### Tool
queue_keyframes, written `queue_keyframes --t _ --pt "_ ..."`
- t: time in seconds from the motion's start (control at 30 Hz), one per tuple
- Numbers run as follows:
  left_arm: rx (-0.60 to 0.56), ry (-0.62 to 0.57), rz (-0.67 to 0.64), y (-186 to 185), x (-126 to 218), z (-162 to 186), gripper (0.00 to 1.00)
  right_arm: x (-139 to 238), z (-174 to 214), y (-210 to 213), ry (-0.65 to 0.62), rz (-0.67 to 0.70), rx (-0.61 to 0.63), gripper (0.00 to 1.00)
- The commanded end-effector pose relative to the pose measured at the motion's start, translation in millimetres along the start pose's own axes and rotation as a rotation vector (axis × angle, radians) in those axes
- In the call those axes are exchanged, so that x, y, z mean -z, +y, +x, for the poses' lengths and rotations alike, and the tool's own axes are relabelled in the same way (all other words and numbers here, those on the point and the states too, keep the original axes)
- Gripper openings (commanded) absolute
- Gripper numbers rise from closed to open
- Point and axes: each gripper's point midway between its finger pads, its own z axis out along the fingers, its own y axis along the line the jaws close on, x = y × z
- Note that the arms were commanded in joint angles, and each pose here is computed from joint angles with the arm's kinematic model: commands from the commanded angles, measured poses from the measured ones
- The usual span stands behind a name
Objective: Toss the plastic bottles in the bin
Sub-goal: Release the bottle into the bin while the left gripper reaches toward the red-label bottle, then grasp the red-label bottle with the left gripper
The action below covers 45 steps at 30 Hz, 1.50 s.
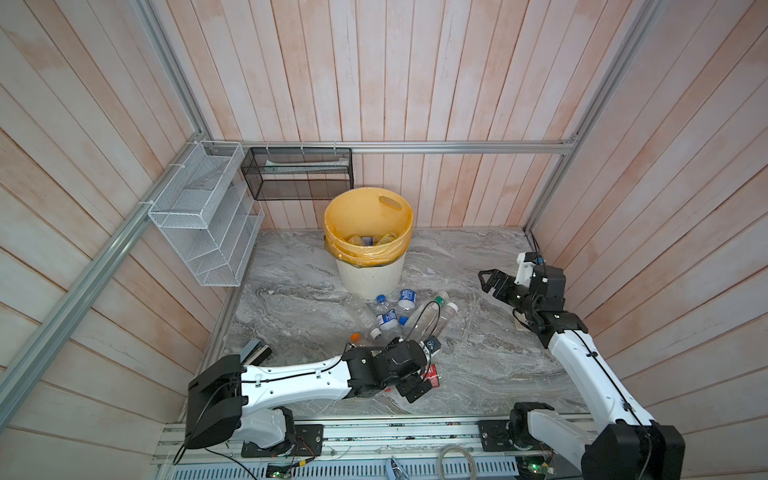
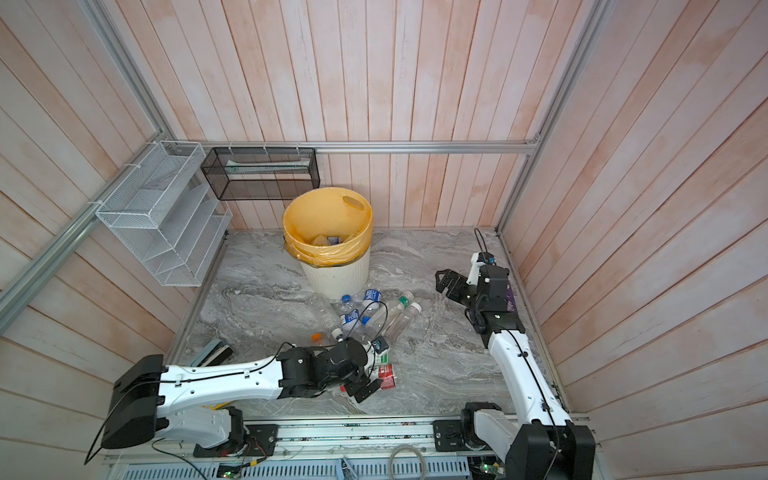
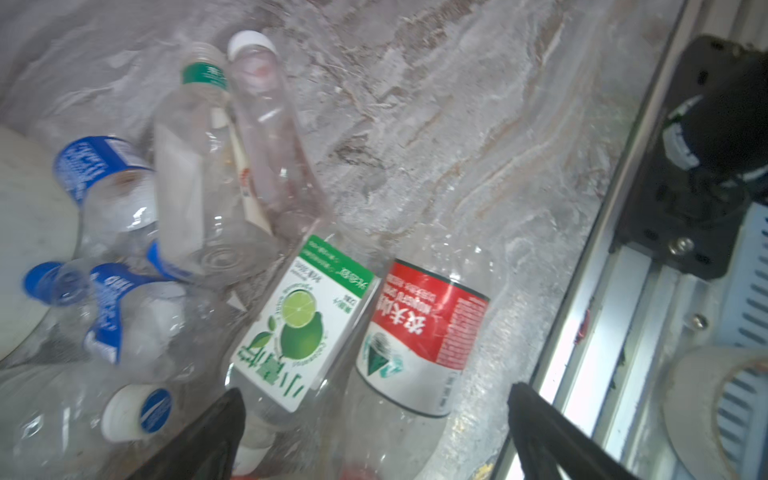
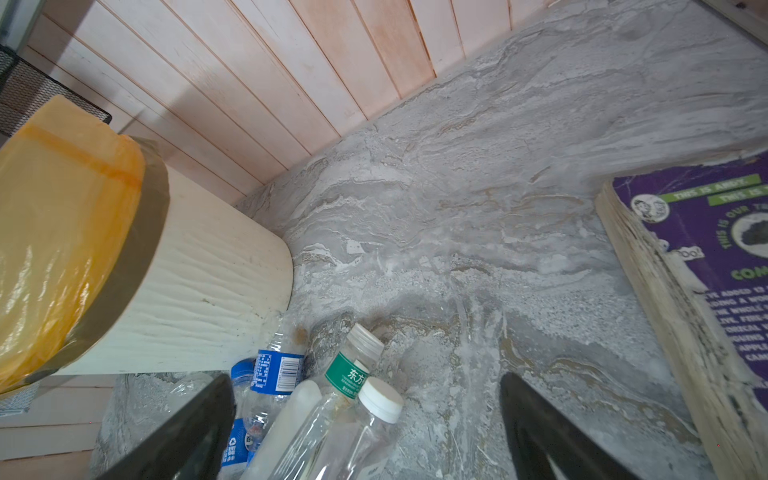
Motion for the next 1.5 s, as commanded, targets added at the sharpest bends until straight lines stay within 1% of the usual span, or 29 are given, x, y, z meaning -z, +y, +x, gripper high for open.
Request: queue_keyframes --t 0.0,0.3,0.5,0.57,0.63,0.8,0.83,0.9,0.97,1.07,1.13,1.23,1.3,1.4,1.47 --pt "-0.107 0.011 0.123 -25.1 -9.2 -7.2 0.97 3.0 -0.2 -0.7 -0.009 -0.020 0.012 0.99" --pt "-0.178 0.106 0.137 -30.6 -41.5 13.1 0.90 4.8 -0.7 -9.4 -0.015 -0.010 0.001 0.99" --pt "-0.182 0.152 0.213 -45.8 -58.5 19.5 0.79 5.0 1.5 -14.2 -0.016 -0.009 -0.013 0.99" --pt "-0.179 0.160 0.225 -49.5 -62.4 19.6 0.79 5.6 2.3 -15.6 -0.018 -0.007 -0.014 0.99" --pt "-0.184 0.171 0.220 -50.5 -67.0 22.0 0.81 6.6 2.6 -17.0 -0.022 -0.004 -0.013 0.99" --pt "-0.194 0.218 0.205 -51.2 -77.4 31.8 0.82 7.4 4.2 -19.7 -0.024 -0.005 -0.017 0.99" --pt "-0.193 0.220 0.203 -51.1 -78.2 32.6 0.81 7.5 4.8 -20.5 -0.024 -0.005 -0.020 0.99" --pt "-0.190 0.216 0.208 -52.0 -77.9 32.0 0.75 7.9 4.9 -20.8 -0.026 -0.005 -0.017 0.99" --pt "-0.182 0.196 0.209 -52.4 -75.7 26.4 0.65 7.7 6.4 -22.3 -0.024 -0.003 -0.017 0.99" --pt "-0.161 0.154 0.210 -52.9 -70.3 14.5 0.56 6.6 8.6 -24.7 -0.020 0.000 -0.019 0.99" --pt "-0.138 0.113 0.209 -52.8 -64.2 3.5 0.54 6.0 10.5 -26.1 -0.018 0.000 -0.021 0.99" --pt "-0.094 0.017 0.190 -48.4 -45.8 -22.2 0.54 4.7 13.1 -27.4 -0.012 0.000 -0.024 0.99" --pt "-0.060 -0.064 0.163 -41.9 -27.1 -43.8 0.54 4.0 14.9 -28.4 -0.010 0.000 -0.028 0.99" --pt "0.003 -0.222 0.080 -21.7 14.9 -81.4 0.55 3.4 18.1 -30.8 -0.008 0.003 -0.034 0.99" --pt "0.043 -0.374 -0.025 3.2 60.3 -112.8 0.56 2.4 21.6 -32.9 -0.004 0.005 -0.040 0.99"
